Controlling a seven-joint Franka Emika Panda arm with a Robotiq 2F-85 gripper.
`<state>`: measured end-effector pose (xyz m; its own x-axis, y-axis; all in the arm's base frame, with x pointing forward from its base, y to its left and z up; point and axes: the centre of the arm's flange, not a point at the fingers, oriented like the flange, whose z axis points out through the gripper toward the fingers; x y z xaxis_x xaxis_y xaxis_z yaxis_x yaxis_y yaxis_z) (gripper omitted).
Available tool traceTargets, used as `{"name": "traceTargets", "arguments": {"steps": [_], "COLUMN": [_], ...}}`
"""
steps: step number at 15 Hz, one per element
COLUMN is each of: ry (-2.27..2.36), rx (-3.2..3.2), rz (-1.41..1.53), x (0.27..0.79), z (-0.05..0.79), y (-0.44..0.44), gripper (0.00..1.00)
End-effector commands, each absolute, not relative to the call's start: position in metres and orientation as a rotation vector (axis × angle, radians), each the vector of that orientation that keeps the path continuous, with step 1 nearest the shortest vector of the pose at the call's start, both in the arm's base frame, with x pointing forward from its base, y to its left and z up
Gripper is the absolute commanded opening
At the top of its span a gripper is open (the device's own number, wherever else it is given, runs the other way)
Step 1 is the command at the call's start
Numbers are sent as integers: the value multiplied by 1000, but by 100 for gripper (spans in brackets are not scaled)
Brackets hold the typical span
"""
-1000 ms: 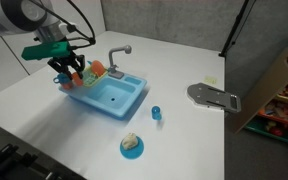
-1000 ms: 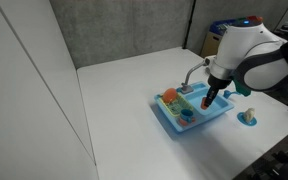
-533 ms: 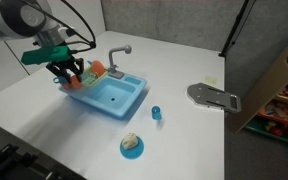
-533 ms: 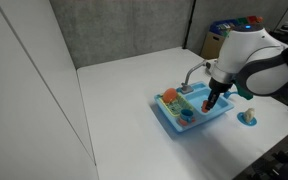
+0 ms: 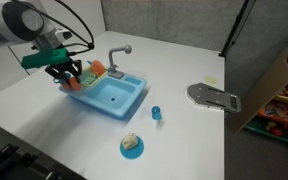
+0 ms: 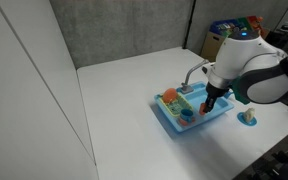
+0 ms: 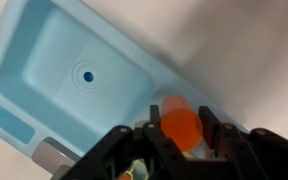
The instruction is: Pick up the orange cup from the sink and place it on the light blue surface before the dish rack
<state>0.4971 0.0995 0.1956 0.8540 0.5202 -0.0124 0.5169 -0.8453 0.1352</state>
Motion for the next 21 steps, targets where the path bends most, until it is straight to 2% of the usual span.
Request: {"name": "traceTargets", "arguments": {"steps": [1, 21], "ry": [812, 830], "rx": [2876, 2868], "rz": [67, 74], "x": [502, 522], "z": [189, 168], "y": [105, 115], "gripper": [18, 18]}}
